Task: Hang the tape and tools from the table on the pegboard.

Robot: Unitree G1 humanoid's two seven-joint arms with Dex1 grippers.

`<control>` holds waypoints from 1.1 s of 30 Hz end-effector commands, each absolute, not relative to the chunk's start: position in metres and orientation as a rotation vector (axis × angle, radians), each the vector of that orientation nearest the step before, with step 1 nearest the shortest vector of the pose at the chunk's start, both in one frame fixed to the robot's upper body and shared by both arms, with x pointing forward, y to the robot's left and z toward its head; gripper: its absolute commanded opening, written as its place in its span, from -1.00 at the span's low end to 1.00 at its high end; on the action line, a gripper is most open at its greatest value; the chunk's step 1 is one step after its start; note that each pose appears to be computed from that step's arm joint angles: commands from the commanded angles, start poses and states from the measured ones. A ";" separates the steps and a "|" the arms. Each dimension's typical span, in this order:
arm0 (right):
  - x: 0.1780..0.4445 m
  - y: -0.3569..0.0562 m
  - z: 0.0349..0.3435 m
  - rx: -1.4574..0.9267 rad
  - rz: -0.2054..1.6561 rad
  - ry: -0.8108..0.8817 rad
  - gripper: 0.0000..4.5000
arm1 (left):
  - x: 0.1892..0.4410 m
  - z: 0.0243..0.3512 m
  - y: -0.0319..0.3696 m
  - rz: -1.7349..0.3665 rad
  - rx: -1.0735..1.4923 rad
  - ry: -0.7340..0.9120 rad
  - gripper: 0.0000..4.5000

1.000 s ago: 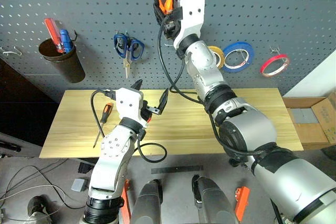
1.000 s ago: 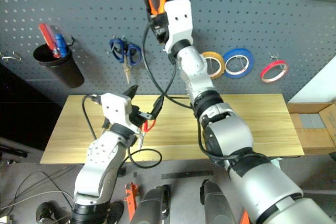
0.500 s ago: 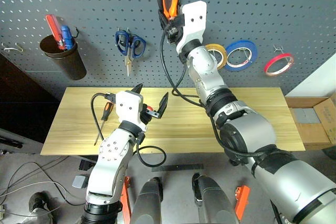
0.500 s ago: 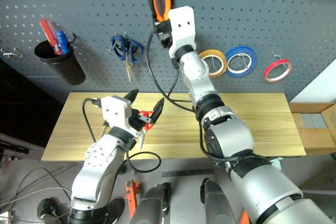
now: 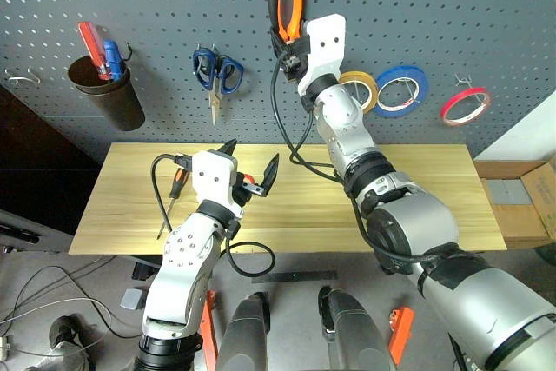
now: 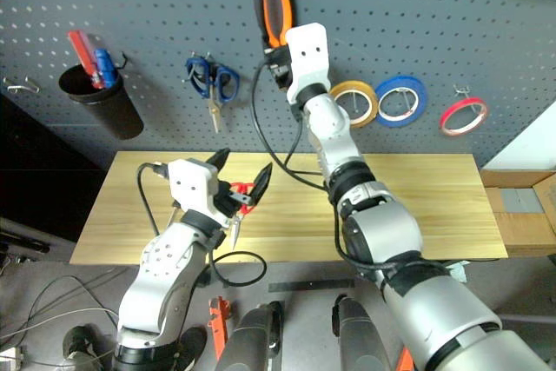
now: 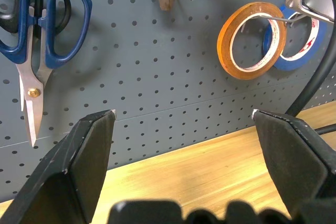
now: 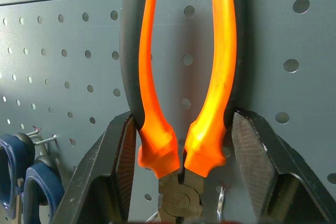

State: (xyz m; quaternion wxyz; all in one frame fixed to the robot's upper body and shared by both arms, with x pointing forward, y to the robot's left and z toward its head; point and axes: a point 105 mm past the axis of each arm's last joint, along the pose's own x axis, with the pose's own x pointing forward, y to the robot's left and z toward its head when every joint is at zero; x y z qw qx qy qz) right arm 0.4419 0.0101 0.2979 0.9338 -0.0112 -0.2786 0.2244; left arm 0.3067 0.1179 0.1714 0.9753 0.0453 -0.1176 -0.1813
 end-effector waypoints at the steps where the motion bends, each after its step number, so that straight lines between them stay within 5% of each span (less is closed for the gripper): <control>1: 0.443 -0.002 0.303 -0.007 0.412 -0.589 -0.05 | 0.300 0.186 0.115 -0.385 0.093 -0.296 1.00; 2: 0.443 -0.002 0.303 -0.010 0.409 -0.593 0.28 | 0.300 0.186 0.115 -0.385 0.094 -0.296 1.00; 7: 0.441 -0.002 0.301 -0.033 0.403 -0.603 0.97 | 0.299 0.185 0.115 -0.386 0.093 -0.294 1.00; 21: 0.411 -0.040 0.309 -0.053 0.314 -0.710 0.98 | 0.295 0.176 0.138 -0.329 0.120 -0.264 1.00; 33: 0.374 -0.064 0.285 -0.094 0.320 -0.604 0.98 | 0.294 0.163 0.155 -0.304 0.144 -0.223 1.00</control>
